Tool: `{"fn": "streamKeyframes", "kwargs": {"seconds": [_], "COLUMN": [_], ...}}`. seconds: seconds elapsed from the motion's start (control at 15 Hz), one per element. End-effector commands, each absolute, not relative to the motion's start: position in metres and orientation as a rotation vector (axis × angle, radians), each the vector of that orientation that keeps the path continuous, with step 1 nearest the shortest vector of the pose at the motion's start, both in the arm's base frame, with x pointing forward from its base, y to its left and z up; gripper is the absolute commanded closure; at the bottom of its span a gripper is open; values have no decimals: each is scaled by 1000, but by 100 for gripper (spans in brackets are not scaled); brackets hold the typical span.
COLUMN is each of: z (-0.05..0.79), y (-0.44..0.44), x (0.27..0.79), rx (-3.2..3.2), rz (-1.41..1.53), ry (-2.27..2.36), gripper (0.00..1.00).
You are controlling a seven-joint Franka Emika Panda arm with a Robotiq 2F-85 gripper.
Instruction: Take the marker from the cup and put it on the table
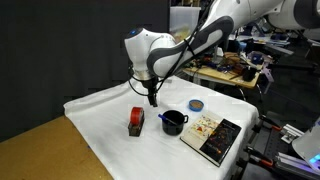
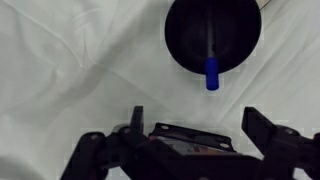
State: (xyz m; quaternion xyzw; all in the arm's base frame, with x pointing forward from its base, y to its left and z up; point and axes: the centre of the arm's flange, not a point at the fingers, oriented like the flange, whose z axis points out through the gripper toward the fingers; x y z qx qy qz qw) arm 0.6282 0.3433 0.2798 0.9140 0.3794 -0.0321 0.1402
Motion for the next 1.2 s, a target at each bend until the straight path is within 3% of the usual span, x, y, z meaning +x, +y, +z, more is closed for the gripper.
{"fn": "streamKeyframes", "kwargs": {"seconds": [0.0,1.13], "z": [280,228], "y": [344,343], "x": [628,609], "rx": [2640,2596], "rz": [-92,-224], "ry": [1096,1122], "gripper": [0,0]}}
